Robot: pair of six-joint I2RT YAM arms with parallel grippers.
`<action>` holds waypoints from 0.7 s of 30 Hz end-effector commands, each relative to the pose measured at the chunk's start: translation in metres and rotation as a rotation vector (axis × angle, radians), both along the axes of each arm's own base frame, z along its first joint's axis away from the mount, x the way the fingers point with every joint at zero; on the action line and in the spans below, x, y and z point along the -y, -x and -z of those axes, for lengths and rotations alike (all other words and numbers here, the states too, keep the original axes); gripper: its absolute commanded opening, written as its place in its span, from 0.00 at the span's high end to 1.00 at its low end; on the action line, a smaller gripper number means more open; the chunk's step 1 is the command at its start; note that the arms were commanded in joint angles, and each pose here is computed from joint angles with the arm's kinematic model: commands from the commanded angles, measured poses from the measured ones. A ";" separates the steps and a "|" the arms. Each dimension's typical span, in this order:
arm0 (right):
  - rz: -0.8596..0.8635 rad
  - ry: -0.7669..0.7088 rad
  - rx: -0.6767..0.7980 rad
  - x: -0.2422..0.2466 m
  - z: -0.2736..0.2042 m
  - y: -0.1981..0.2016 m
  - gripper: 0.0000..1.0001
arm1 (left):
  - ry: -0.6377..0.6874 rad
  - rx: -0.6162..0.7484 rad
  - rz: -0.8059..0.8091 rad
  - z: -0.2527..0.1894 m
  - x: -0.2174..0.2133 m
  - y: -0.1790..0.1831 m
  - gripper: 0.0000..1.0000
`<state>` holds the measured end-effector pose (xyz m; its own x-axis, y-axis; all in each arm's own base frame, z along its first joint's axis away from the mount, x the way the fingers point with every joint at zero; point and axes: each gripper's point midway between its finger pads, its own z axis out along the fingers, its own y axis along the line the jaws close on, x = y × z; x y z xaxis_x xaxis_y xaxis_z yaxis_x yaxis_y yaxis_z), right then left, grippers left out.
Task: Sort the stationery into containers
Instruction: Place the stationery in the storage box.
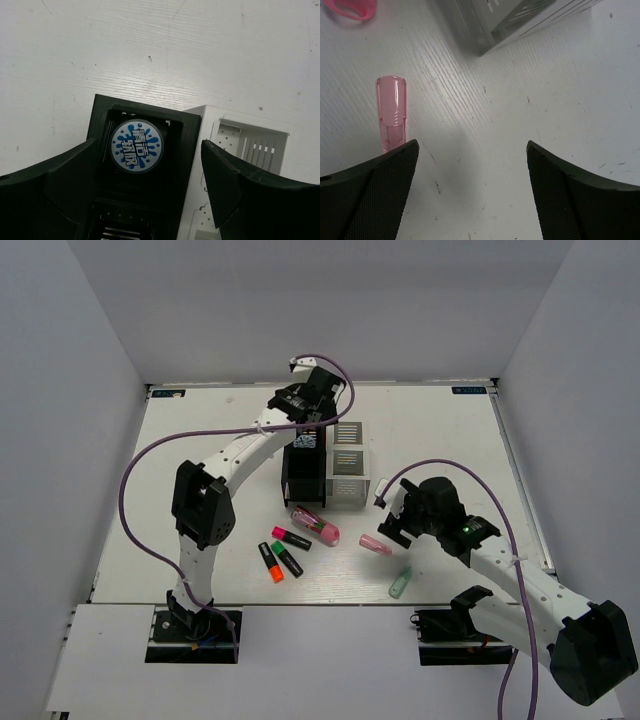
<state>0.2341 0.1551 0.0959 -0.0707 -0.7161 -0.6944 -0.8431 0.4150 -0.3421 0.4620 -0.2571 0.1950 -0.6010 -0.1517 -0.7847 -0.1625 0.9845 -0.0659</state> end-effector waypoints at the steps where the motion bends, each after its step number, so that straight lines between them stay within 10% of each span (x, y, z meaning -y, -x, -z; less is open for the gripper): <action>1: 0.002 -0.026 -0.002 -0.002 -0.008 0.000 0.11 | 0.044 0.092 0.006 -0.050 -0.001 0.009 0.08; 2: 0.000 -0.026 -0.006 -0.002 -0.007 0.001 0.11 | 0.055 0.093 0.016 -0.054 0.002 0.014 0.13; 3: 0.004 -0.032 0.006 -0.002 -0.012 -0.001 0.14 | 0.052 0.091 0.029 -0.055 0.002 0.018 0.40; 4: 0.000 -0.034 -0.002 -0.003 -0.011 0.000 0.66 | 0.050 0.099 0.062 -0.060 0.006 0.025 0.88; 5: 0.000 -0.036 -0.007 -0.003 -0.012 0.001 0.67 | 0.061 0.103 0.096 -0.068 0.010 0.034 0.89; 6: -0.025 -0.064 -0.031 -0.009 -0.015 0.005 1.00 | 0.050 0.082 0.120 -0.070 0.009 0.044 1.00; 9: -0.157 -0.088 -0.145 -0.020 -0.012 0.036 0.97 | 0.035 -0.046 0.257 -0.069 -0.001 0.097 1.00; 10: -0.217 -0.109 -0.179 -0.026 -0.012 0.046 0.62 | 0.028 -0.063 0.388 -0.080 -0.003 0.120 1.00; 12: -0.310 -0.095 -0.273 -0.029 -0.004 0.068 0.10 | -0.028 -0.187 0.431 -0.038 -0.033 0.163 0.74; 13: -0.343 -0.082 -0.310 -0.030 0.004 0.072 0.10 | -0.060 -0.210 0.427 -0.023 -0.057 0.187 0.28; 15: -0.400 -0.090 -0.355 -0.034 0.006 0.083 0.12 | -0.068 -0.156 0.408 -0.020 -0.096 0.216 0.12; 16: -0.394 -0.080 -0.371 -0.036 0.013 0.080 0.30 | -0.102 -0.208 0.380 0.008 -0.114 0.230 0.00; 21: -0.307 -0.027 -0.358 -0.041 0.029 0.051 0.39 | -0.074 -0.136 0.305 0.042 -0.171 0.276 0.00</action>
<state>0.1653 0.1825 0.0582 -0.1204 -0.7390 -0.6628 -0.9907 0.1316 0.0333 0.1989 -0.1029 0.1768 -0.7067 0.0974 -0.7008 0.1503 0.9885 -0.0142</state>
